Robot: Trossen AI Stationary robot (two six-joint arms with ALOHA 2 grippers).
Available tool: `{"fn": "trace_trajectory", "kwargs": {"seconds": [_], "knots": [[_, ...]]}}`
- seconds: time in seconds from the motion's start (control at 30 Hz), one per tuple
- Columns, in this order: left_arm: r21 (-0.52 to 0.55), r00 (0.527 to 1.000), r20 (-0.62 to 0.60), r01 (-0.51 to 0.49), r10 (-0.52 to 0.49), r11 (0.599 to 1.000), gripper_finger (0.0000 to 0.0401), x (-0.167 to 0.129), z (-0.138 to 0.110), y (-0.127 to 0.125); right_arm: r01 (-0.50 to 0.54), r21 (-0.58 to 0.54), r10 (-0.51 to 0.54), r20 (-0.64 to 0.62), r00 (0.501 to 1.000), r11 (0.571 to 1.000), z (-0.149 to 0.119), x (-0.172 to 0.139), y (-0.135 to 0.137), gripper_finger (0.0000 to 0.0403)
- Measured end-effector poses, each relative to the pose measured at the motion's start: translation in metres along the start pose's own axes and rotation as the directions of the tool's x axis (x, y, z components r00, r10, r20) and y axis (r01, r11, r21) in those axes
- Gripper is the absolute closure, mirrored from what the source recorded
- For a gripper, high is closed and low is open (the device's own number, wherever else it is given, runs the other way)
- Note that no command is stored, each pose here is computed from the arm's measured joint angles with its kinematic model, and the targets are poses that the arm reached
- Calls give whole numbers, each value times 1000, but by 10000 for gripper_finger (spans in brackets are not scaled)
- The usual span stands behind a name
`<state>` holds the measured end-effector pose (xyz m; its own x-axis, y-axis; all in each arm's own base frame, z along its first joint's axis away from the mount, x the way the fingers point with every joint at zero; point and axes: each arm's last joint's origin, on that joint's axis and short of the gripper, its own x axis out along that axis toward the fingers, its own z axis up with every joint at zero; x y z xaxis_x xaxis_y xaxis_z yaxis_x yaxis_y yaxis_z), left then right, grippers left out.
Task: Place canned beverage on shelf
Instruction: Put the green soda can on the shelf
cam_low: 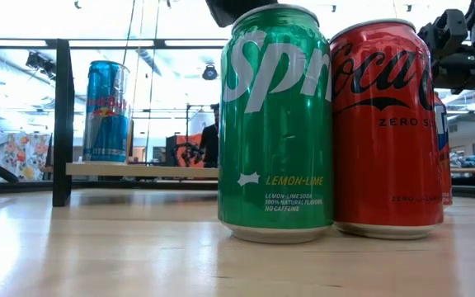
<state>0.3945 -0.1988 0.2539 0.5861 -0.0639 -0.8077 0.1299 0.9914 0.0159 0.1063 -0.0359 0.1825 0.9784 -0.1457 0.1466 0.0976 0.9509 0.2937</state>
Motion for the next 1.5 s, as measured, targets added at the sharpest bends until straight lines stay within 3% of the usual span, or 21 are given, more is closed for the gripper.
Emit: {"fn": "trace_trajectory", "kwargs": {"seconds": [0.3, 0.6, 1.03, 1.27, 1.5], "knots": [[17, 998, -62, -21, 22, 1000, 23, 27, -10, -2, -24, 0, 24, -9, 1000, 1000, 0, 0, 1, 69], [-7, 997, -69, -25, 24, 1000, 26, 29, -9, 1, -24, -1, 24, -15, 1000, 1000, -1, 1, 0, 69], [-34, 996, -89, -24, 21, 999, 98, 35, -15, 2, -24, -2, 24, -15, 1000, 1000, -1, 1, 0, 69], [-63, 991, -131, -30, 22, 998, 91, 24, -16, 9, -23, -2, 23, -17, 1000, 1000, -1, 1, 0, 69], [-139, 989, -142, -72, 52, 988, 91, -5, -9, 35, -23, -5, 22, -18, 1000, 1000, -1, 1, 0, 69]]}}
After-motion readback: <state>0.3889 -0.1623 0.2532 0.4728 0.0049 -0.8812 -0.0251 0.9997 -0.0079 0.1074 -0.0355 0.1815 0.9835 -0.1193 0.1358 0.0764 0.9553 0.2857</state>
